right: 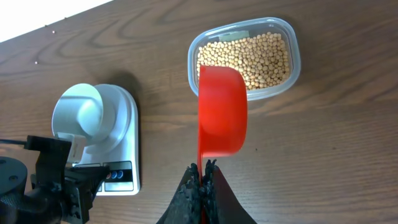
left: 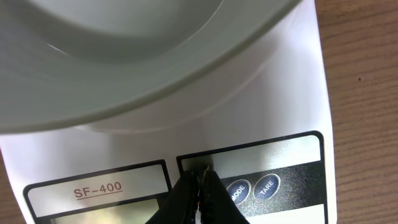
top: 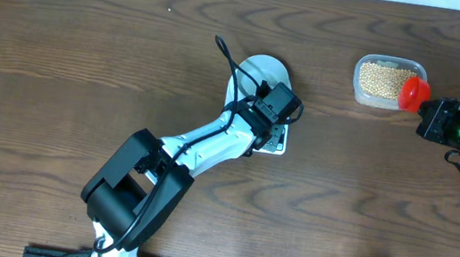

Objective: Scoop item into bowl and weigh 50g on scale

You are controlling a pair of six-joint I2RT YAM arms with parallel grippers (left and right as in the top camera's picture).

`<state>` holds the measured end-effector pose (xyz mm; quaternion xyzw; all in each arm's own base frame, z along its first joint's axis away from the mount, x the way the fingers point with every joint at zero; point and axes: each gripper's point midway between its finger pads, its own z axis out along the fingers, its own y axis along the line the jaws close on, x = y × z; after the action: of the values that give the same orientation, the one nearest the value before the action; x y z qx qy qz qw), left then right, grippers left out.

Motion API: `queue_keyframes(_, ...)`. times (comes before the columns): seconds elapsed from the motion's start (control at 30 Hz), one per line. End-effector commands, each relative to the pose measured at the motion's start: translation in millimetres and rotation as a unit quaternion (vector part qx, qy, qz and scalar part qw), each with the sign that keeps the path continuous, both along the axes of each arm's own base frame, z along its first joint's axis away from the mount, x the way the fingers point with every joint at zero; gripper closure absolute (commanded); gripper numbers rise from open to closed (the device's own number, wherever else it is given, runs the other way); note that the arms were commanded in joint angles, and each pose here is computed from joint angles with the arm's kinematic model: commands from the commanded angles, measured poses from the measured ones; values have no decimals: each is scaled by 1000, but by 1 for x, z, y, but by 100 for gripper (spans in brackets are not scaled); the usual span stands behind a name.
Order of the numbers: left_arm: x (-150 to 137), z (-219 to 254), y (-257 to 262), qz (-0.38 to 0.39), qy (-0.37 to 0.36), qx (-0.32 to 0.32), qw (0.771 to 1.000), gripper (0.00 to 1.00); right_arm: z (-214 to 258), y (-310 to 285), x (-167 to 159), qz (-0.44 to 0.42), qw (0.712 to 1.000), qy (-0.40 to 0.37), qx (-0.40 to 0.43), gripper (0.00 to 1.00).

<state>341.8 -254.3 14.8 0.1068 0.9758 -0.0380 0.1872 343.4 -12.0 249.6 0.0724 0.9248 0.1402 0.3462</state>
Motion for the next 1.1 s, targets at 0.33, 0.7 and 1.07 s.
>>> queue_keyframes(0.33,-38,-51,13,2,87,20,996,93,9,-2,1,4,1000,-14,-8,99)
queue_keyframes(0.7,-12,-24,5,-21,21,15,999,92,6,-1,-2,3,1000,-5,-6,99)
queue_keyframes(1.07,2,119,-8,-29,-117,-91,988,92,5,-2,2,3,1000,-8,-7,99)
